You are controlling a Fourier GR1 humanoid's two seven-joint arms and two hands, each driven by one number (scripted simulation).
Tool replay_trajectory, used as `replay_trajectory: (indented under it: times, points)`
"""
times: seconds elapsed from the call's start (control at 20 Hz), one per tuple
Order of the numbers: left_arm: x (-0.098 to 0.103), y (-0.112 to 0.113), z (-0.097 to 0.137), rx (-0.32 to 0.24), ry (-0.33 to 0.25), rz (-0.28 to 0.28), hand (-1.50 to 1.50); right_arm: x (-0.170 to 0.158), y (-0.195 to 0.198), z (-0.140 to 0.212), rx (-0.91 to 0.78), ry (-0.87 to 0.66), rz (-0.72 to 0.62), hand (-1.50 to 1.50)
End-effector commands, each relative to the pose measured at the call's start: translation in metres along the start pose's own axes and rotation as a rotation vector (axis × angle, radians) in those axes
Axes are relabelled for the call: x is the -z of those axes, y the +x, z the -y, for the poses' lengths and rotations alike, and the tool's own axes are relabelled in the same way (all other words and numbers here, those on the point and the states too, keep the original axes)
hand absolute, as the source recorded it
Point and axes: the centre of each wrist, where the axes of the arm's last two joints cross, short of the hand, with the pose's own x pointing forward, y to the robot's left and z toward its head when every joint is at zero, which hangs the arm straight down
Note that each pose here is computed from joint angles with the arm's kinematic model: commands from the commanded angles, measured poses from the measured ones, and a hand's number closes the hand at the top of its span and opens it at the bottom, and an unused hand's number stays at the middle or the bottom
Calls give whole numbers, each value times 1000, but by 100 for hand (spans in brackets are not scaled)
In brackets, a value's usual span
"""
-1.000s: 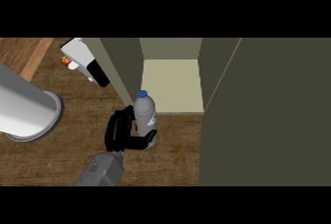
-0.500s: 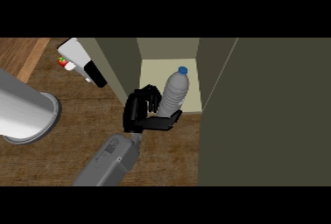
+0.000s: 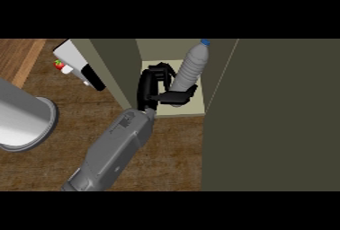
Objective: Pick up the bottled water, place it into the cabinet and close the cabinet
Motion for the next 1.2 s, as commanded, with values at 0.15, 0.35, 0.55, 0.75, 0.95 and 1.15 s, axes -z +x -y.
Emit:
replay_trajectory:
  times: [0.15,0.35,0.55,0.75,0.95,1.15]
  points:
    - [37,8,-2,75,40,-44,150,1,13,8,50,-8,39,-150]
    - [37,-5,-7,282,78,-16,150,0,16,4,36,23,45,-150]
    - [38,-18,-23,318,165,-71,150,4,3,12,41,24,63,-150]
    - [45,-13,-25,260,257,-83,150,8,8,2,47,37,62,-150]
    - [59,-2,-53,286,254,-52,150,9,14,5,45,45,67,-150]
    - [54,-8,-40,419,264,13,-150,6,3,8,59,23,74,-150]
